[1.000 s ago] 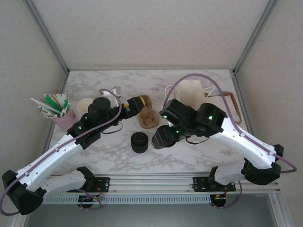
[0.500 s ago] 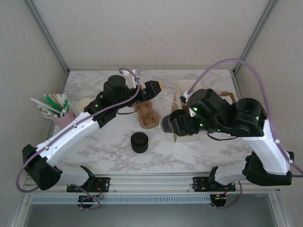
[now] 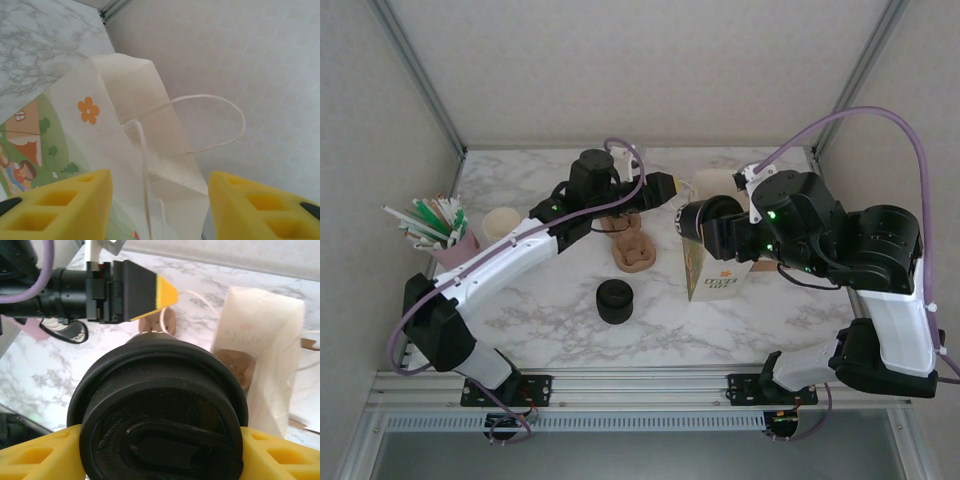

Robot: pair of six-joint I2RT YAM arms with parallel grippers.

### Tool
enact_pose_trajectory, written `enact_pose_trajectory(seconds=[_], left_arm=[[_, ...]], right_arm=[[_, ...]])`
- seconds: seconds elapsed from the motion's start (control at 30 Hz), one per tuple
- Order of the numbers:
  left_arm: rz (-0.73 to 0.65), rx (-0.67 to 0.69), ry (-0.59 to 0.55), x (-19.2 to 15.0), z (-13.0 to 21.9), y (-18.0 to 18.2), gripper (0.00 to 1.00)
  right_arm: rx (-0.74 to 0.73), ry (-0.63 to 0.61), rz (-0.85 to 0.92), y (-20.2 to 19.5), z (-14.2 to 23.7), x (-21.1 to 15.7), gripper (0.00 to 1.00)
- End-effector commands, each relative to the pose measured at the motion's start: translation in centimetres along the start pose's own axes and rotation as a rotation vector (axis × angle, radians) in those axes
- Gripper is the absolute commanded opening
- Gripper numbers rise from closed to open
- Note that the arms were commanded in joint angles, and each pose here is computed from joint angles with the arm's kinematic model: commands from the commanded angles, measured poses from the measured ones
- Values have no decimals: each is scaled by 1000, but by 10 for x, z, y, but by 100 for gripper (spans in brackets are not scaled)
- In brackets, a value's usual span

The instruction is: Pack the takeout coffee

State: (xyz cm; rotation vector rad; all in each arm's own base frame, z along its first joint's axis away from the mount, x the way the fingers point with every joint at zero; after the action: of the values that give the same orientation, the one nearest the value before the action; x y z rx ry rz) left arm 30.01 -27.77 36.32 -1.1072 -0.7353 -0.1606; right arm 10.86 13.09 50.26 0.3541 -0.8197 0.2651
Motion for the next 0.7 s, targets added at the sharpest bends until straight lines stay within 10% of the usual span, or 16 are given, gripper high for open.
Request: enact_pose_trajectory(seconds=[0.0,0.67], left_arm=[[-28,-68,-5,9,-4,-16,45],[-15,-62,24,-8,-2,-8,3]], right_arm=[[-154,100,62,-30,9,-19,68],[-374,341,-50,-57,-59,-17,68]])
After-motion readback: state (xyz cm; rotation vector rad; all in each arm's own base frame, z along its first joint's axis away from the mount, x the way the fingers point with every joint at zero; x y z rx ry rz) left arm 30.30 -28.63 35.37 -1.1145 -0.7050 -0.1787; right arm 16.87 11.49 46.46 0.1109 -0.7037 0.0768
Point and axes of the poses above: each hand's point on the last joint's axis, 136 mm out from that joint toward the fingers, its own z axis back along the fingers, its own y axis along the line the jaws close on, x = y × z, the point moved 9 cm from there along z, back along the fingers, and after that the axes turned 5 degrees about -z, right-handed, at the moved point
